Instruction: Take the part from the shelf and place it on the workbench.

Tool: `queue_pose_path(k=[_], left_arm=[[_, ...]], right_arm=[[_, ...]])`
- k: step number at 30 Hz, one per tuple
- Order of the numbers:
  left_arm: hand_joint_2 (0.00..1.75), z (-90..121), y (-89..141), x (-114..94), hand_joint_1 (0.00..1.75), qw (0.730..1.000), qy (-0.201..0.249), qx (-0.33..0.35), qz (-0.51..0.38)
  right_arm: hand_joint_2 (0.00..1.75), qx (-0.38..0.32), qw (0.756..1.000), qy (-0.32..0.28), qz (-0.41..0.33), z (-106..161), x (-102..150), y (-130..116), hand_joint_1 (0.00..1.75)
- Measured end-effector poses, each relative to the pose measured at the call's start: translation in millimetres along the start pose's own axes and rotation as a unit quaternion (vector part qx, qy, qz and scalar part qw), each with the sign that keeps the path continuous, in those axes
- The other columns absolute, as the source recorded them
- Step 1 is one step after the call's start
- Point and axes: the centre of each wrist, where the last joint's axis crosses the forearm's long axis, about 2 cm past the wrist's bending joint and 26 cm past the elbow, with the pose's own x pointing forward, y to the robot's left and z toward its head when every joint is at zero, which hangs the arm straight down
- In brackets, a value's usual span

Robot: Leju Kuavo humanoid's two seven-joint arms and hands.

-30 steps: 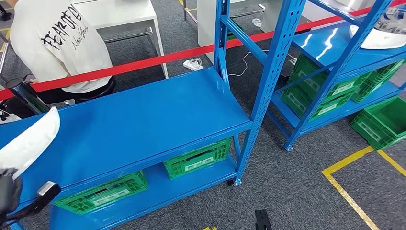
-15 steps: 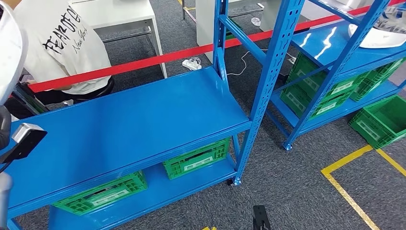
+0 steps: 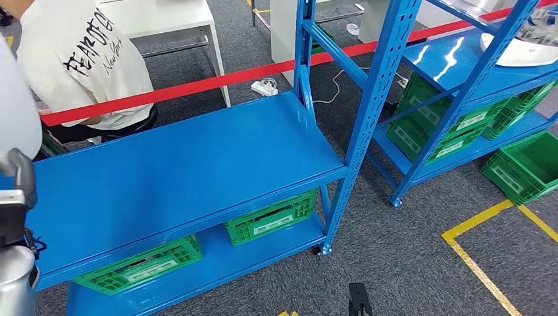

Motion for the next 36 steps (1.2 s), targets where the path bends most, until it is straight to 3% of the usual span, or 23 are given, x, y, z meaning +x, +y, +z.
queue_pose_path(k=[7,15,24,30,36], left_arm=[[1.75,21,0,40,1.75,0.996,-0.068,-0.008,0.063],[1.75,42,6,71,1.75,0.989,-0.107,-0.012,0.102],[1.75,81,8,93,1.75,0.987,-0.110,-0.030,0.108],[1.75,90,11,100,1.75,0.987,-0.114,-0.031,0.107],[1.75,86,5,106,1.75,0.985,-0.120,-0.045,0.118]], right_arm=[[0.00,0.007,1.000,0.000,0.015,0,0,0,0.00],[0.00,0.013,0.999,-0.016,0.037,-1,6,-5,0.00],[0.00,0.024,0.995,-0.035,0.089,-3,16,-18,0.00],[0.00,0.023,0.994,-0.041,0.098,-4,21,-19,0.00],[0.00,0.025,0.994,-0.061,0.089,-4,24,-18,0.00]])
